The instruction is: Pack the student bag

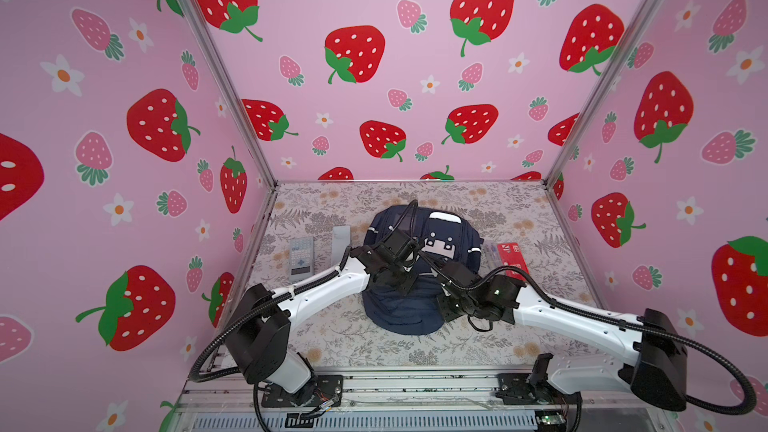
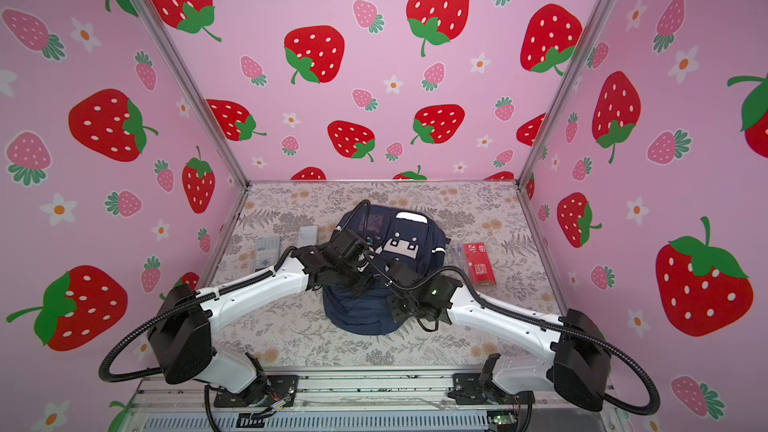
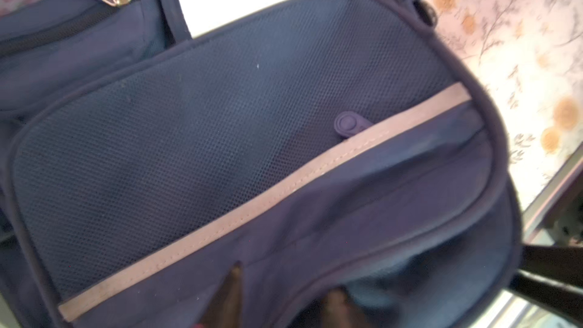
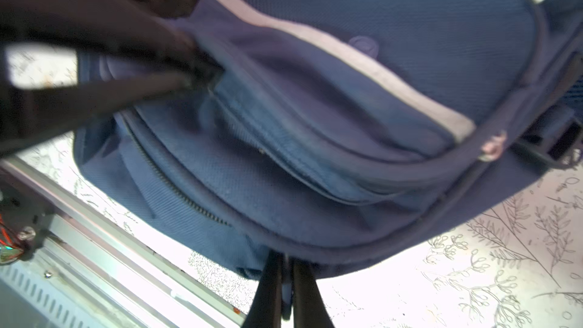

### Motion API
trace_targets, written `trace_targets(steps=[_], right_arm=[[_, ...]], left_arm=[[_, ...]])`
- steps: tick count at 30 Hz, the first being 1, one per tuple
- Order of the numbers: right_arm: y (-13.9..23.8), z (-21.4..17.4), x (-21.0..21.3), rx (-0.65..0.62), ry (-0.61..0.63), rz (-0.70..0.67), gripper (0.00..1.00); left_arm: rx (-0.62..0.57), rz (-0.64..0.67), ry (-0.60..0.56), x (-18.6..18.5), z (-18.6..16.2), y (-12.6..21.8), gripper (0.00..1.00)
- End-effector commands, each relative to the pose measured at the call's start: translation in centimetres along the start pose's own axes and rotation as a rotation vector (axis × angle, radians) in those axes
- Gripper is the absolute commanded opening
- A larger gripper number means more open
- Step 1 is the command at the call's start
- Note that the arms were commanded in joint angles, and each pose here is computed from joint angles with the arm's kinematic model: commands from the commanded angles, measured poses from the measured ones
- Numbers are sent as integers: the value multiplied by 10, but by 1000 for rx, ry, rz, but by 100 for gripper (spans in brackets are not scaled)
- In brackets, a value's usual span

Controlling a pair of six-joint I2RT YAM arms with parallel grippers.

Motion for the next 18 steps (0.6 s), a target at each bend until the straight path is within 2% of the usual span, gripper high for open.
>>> trace_targets(steps=[1, 4, 6, 10, 12, 15, 18], right_arm=[[17, 10, -16, -92, -88, 13, 0], [19, 2, -25, -92, -113, 14, 0], [17, -3, -27, -86, -117, 11, 0], [16, -5, -33, -86, -124, -6, 0], [16, -5, -36, -89, -128, -9, 0], [16, -5, -39, -94, -131, -4, 0], [17, -4, -42, -104, -135, 9, 0]], left_arm=[[-98, 51, -9, 8, 20, 22, 56], [-76, 123, -37, 23, 15, 34, 64], [-20, 135, -51, 27, 8, 37, 65], [45, 42, -31, 21, -6, 36, 70], [65, 2, -80, 14, -18, 34, 72], [112, 75, -202, 19, -32, 28, 72], [122, 127, -221, 31, -29, 18, 73]])
Point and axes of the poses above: each gripper's point midway between its finger pads, its own y axis back along the fingers, its own x axis along the line the jaws close on, z = x × y, the point moved 1 cm from there along y, back along the fingers, and after that the axes turned 6 degrees about y, right-handed, at the moved point
